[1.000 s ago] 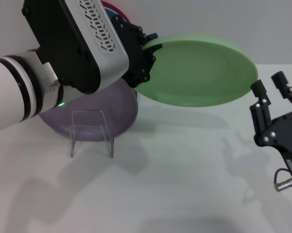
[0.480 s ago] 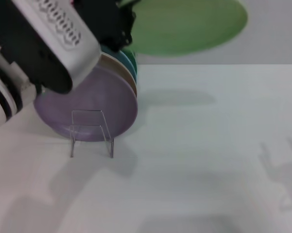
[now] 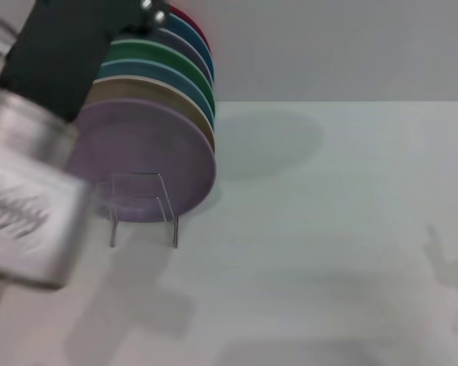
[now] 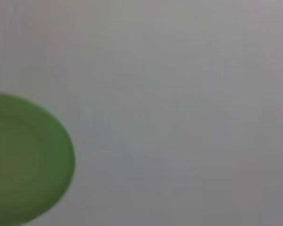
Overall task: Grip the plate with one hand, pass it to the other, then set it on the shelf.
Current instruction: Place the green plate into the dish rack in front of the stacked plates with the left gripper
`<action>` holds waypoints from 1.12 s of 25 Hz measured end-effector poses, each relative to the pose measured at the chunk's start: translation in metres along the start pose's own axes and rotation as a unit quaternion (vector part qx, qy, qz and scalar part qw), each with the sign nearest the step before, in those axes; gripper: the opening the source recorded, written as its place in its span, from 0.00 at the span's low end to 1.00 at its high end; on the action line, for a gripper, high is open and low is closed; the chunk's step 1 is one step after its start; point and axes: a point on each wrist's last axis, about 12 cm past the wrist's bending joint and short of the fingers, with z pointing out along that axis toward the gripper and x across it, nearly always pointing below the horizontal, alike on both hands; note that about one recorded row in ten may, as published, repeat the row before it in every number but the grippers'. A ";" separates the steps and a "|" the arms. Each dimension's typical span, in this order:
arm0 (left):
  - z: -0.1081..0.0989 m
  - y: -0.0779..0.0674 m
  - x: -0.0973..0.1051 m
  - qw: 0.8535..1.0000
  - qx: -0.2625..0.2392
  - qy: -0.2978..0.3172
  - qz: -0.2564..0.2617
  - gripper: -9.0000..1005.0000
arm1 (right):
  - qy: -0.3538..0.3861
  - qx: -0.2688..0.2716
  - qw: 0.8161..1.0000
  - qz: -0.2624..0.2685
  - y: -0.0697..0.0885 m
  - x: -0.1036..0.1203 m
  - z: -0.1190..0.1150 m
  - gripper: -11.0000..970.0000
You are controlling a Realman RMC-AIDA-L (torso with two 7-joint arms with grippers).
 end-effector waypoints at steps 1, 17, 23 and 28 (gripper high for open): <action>-0.006 0.000 0.004 1.000 0.002 -0.010 -0.022 0.10 | 0.000 0.000 1.000 0.000 0.000 0.000 0.000 0.70; -0.070 0.048 0.113 0.974 0.052 0.014 -0.220 0.11 | 0.007 0.004 1.000 -0.004 -0.003 0.005 0.005 0.70; -0.086 0.056 0.124 0.969 0.063 -0.010 -0.238 0.11 | 0.005 0.006 1.000 0.000 -0.002 0.005 0.006 0.70; -0.099 0.060 0.134 0.960 0.070 -0.010 -0.269 0.11 | 0.001 0.003 1.000 0.003 0.000 0.005 0.009 0.70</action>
